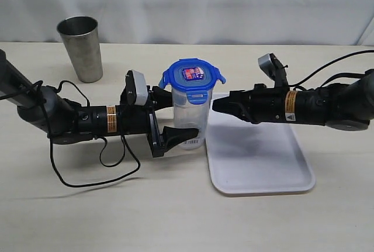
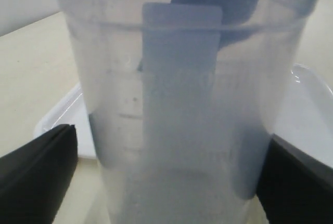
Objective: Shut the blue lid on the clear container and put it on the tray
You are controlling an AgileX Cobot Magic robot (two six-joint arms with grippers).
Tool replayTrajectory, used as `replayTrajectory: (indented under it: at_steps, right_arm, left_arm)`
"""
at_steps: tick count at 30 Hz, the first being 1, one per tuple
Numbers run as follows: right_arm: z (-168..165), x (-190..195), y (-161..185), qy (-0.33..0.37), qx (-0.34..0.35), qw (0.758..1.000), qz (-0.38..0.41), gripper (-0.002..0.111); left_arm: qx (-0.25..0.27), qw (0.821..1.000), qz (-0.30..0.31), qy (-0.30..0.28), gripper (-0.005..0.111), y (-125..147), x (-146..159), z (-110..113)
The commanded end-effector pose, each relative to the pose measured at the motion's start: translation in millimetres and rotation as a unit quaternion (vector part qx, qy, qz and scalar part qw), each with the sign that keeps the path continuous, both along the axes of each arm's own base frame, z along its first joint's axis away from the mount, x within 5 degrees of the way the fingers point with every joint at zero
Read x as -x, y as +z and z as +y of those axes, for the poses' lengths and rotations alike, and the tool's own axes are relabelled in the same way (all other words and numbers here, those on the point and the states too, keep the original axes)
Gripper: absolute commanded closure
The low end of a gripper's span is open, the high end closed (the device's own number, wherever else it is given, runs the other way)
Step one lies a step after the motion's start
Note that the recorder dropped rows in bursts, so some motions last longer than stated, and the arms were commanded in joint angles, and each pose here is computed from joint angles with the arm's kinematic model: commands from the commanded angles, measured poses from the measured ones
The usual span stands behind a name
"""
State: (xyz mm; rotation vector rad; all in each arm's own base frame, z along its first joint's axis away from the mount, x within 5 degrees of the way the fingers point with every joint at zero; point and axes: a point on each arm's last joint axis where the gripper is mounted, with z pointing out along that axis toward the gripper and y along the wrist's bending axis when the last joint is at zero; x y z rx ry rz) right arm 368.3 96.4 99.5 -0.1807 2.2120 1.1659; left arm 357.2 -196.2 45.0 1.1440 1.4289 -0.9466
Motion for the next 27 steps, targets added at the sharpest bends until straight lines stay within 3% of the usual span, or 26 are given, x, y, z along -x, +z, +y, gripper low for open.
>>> replayTrajectory:
  at_steps: [1,27]
  right_arm:
    - [8,-1,2,0.011,-0.006,1.0,-0.003,0.104]
    - [34,10,0,0.055,-0.005,0.998,0.014,0.104]
  left_arm:
    - [0.008,1.0,0.001,0.007,0.025,1,-2,-1]
    - [0.017,0.999,-0.001,0.029,0.025,3,-5,-4]
